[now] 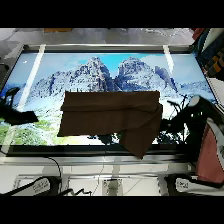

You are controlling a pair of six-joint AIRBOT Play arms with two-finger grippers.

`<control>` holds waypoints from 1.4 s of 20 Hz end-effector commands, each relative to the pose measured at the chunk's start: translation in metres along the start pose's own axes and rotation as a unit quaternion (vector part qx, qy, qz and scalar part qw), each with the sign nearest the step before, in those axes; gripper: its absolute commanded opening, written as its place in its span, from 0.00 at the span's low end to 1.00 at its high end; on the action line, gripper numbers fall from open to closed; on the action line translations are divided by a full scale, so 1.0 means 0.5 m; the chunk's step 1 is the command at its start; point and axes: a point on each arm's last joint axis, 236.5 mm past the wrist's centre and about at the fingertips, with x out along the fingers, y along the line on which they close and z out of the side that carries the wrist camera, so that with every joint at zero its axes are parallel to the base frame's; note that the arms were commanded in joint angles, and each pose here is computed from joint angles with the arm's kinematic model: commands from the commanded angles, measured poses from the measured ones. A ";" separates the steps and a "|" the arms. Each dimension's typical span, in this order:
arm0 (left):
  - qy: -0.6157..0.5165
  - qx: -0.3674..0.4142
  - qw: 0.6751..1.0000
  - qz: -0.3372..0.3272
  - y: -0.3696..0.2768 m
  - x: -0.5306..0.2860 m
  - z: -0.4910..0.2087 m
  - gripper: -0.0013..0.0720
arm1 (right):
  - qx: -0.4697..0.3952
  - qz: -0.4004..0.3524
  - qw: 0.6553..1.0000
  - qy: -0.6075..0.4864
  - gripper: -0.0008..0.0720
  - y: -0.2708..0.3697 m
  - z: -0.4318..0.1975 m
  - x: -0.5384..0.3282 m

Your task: Fold the clothes and pants, and hang the long-sleeved shirts on hangers.

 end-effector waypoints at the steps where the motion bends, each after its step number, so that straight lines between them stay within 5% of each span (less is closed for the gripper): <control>1: 0.007 -0.087 0.995 -0.054 0.011 0.027 -0.086 0.83 | 0.023 0.023 0.997 -0.063 0.43 0.013 -0.041 0.083; 3: 0.026 -0.094 0.993 -0.073 -0.003 0.062 -0.122 0.83 | 0.059 0.057 0.992 -0.100 0.47 0.033 -0.023 0.109; 5: 0.030 -0.089 0.992 -0.080 -0.014 0.088 -0.137 0.83 | 0.088 0.082 0.984 -0.129 0.69 0.047 -0.002 0.117; 10: 0.007 -0.113 0.989 -0.097 -0.030 0.125 -0.129 0.83 | 0.099 0.091 0.981 -0.139 0.43 0.050 0.009 0.120; 12: 0.008 -0.123 0.985 -0.118 -0.047 0.135 -0.126 0.83 | 0.073 0.099 0.983 -0.137 0.17 0.061 0.006 0.119; 17: 0.039 -0.087 0.985 -0.143 -0.094 0.161 -0.133 0.83 | 0.021 0.117 0.982 -0.144 0.04 0.090 0.003 0.099; 24: 0.064 -0.036 0.977 -0.198 -0.209 0.220 -0.117 0.82 | 0.015 0.143 0.974 -0.177 0.03 0.127 0.014 0.059; 28: 0.044 -0.048 0.977 -0.204 -0.238 0.257 -0.083 0.47 | 0.015 0.145 0.973 -0.177 0.03 0.129 0.014 0.057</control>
